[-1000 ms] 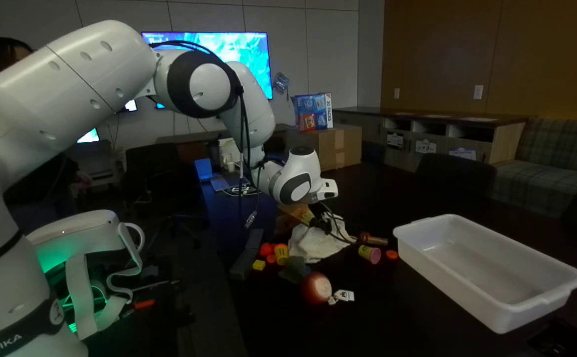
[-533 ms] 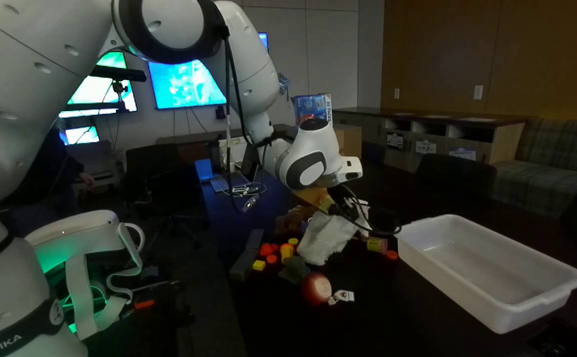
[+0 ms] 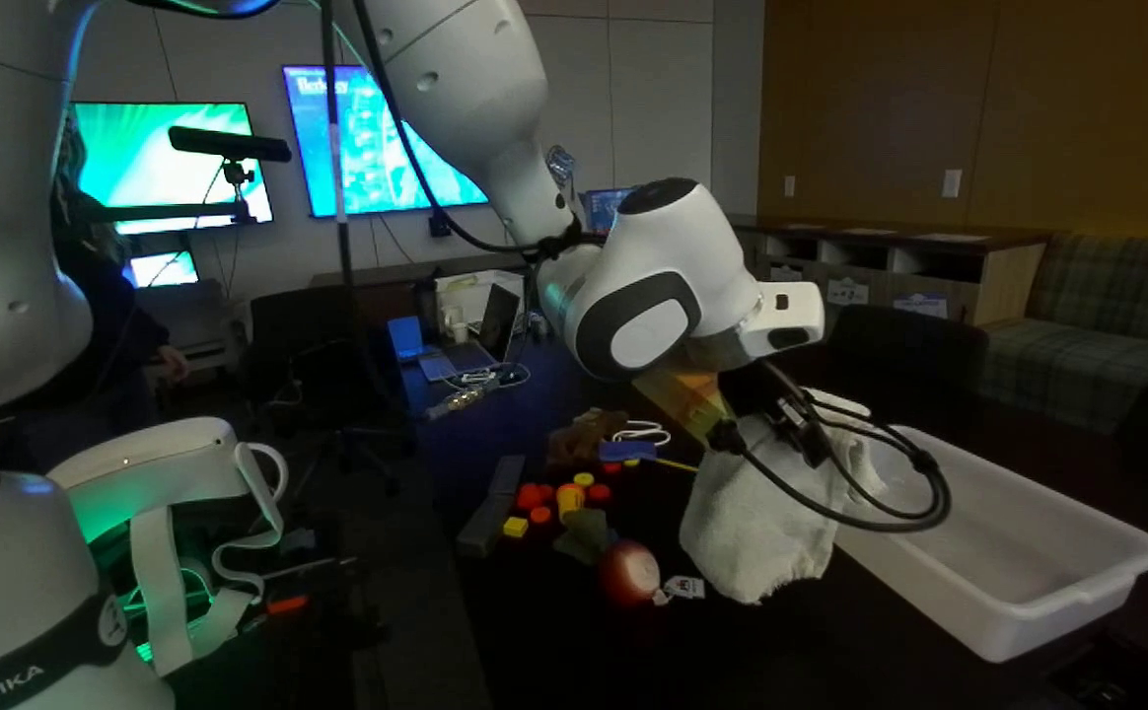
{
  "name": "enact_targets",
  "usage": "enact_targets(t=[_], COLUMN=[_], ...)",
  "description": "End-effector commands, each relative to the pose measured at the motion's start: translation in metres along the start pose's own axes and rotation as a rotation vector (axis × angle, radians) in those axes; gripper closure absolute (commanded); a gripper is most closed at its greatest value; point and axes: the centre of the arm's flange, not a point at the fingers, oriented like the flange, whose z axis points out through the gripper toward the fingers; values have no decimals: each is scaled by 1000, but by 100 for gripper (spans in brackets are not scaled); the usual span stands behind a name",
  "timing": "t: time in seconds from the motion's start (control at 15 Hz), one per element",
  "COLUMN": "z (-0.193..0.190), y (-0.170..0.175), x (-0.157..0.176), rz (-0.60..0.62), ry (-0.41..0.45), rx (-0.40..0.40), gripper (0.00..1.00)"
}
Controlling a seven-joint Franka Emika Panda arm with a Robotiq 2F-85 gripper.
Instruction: Use the towel to push all the objects on the table to the left
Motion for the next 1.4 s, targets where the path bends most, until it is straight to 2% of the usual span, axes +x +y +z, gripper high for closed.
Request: enact_targets(t=[0.0,0.2,0.33,0.53,0.67,0.93,1.33], z=[-34,-20,-2,32,61,110,131], y=[70,116,138,145,129,83,5], x=[-17,-45,-67,-98,-114,-137,-147], rz=[70,91,76,41,16,-45,-128], ry=[8,-52,-134,-243,-302,-403,-507], rx=[-114,-245,-311,-371,-382,-349,-261], gripper=[99,99,99,99,99,99,99])
